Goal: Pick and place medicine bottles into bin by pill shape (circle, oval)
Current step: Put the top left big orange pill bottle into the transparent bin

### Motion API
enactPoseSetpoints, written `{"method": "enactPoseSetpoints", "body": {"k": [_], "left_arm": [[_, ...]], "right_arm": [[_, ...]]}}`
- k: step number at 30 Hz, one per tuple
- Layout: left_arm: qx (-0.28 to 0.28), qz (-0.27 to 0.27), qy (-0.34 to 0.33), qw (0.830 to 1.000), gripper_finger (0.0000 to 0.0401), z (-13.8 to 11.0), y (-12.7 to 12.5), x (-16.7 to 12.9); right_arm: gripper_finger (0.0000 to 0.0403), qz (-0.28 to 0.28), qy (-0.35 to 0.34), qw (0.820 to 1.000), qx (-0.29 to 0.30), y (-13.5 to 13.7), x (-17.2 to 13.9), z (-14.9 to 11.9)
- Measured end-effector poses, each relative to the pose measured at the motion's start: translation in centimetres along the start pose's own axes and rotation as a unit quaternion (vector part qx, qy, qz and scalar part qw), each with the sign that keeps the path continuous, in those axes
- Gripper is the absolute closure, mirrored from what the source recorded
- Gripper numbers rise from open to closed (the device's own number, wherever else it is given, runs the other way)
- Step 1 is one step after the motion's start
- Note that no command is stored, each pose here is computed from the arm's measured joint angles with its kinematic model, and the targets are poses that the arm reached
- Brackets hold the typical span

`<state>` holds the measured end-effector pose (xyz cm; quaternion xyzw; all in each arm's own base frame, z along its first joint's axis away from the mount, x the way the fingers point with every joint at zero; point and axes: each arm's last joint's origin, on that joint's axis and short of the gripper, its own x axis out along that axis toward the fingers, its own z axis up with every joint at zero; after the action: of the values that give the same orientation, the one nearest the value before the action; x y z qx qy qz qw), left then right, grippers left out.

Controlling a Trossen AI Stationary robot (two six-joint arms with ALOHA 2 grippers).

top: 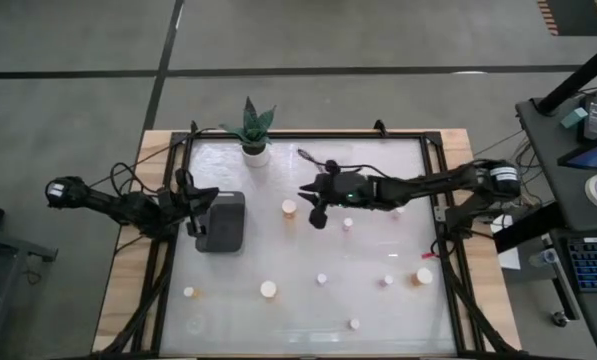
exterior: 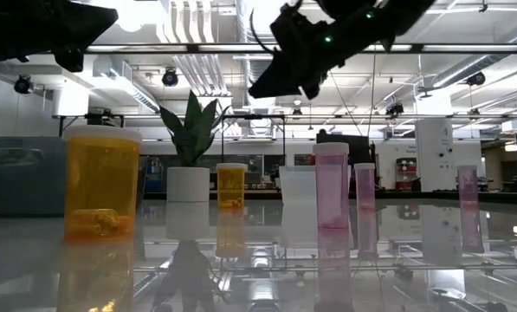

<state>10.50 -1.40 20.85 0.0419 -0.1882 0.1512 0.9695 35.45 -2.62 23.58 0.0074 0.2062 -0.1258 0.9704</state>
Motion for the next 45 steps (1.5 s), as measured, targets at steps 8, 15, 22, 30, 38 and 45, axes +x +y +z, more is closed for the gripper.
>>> {"method": "enactPoseSetpoints", "body": {"k": [8,15,22,30,38,45], "left_arm": [[0.0,0.0,0.0,1.0,0.0397,0.0,0.0,0.0],[0.002,-0.001,0.004,1.0,0.0397,-0.1,0.0,0.0],[0.003,-0.001,0.004,1.0,0.0397,-0.1,0.0,0.0],[0.003,-0.001,0.004,1.0,0.0397,-0.1,0.0,0.0],[0.003,-0.001,0.004,1.0,0.0397,-0.1,0.0,0.0],[0.003,0.001,0.004,1.0,0.0397,-0.1,0.0,0.0]], "right_arm": [[0.0335,0.002,0.11,0.993,-0.04,0.8,3.3,1.4],[0.0335,0.008,0.154,0.986,-0.07,1.3,5.4,2.1],[0.0293,0.004,0.173,0.983,-0.055,1.3,6.2,2.3],[0.019,0.0,0.185,0.982,-0.039,1.3,6.5,1.7],[0.0097,-0.007,0.23,0.973,-0.034,1.4,8.6,-1.1],[0.006,-0.009,0.254,0.966,-0.04,1.4,10.0,-3.0]]}}
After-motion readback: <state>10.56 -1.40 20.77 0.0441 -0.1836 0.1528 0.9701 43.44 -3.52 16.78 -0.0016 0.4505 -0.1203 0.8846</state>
